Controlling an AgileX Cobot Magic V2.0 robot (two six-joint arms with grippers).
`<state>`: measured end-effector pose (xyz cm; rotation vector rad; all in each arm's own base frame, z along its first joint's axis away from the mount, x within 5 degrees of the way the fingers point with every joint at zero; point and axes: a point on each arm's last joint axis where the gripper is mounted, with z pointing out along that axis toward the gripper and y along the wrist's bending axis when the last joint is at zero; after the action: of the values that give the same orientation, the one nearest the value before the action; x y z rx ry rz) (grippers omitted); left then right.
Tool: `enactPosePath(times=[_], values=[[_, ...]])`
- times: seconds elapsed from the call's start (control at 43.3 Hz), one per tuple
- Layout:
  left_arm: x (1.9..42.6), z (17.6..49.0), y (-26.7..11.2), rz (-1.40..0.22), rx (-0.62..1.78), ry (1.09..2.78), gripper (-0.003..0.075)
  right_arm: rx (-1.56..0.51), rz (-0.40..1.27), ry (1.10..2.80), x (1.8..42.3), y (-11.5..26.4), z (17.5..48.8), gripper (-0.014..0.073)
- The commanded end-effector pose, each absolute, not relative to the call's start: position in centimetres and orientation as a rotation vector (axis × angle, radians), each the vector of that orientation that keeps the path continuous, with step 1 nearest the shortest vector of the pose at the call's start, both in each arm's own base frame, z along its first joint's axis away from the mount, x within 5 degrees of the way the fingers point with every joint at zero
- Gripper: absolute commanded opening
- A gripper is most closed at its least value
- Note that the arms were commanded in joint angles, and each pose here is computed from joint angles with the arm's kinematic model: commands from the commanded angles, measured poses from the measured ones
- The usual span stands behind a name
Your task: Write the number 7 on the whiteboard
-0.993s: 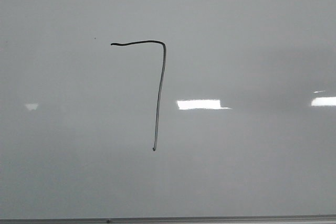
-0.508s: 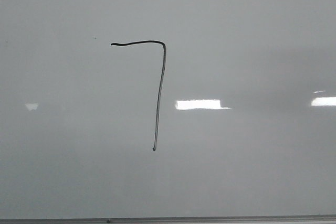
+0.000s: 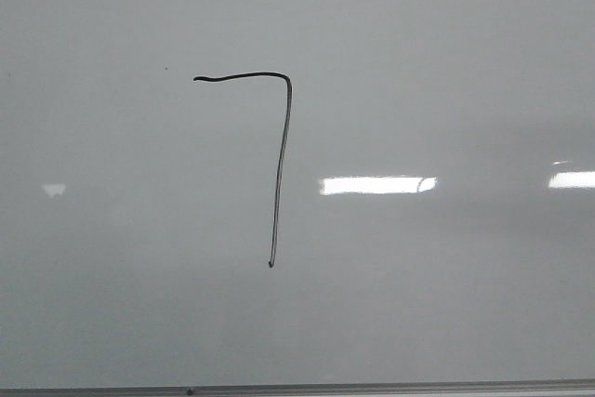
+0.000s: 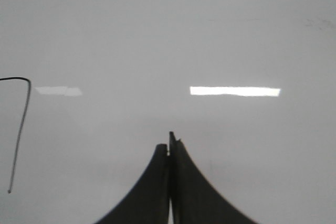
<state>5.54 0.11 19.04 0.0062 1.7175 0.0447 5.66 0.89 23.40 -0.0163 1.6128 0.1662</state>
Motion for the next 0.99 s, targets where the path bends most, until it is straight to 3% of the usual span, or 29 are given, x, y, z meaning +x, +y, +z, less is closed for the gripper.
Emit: enactPosePath(times=[0.0,0.393,0.97], values=[[5.5,19.6,0.1,0.033,-0.014,1.634,-0.0020,0.033,0.128,1.511,5.6,0.4,23.5,-0.0070],[5.5,19.6,0.1,0.033,-0.014,1.634,-0.0020,0.118,0.105,1.571,5.5,0.0,19.8,-0.0070],[5.5,19.6,0.1,0.033,-0.014,1.634,-0.0020,0.128,0.096,1.600,5.5,-0.1,19.6,-0.0070]])
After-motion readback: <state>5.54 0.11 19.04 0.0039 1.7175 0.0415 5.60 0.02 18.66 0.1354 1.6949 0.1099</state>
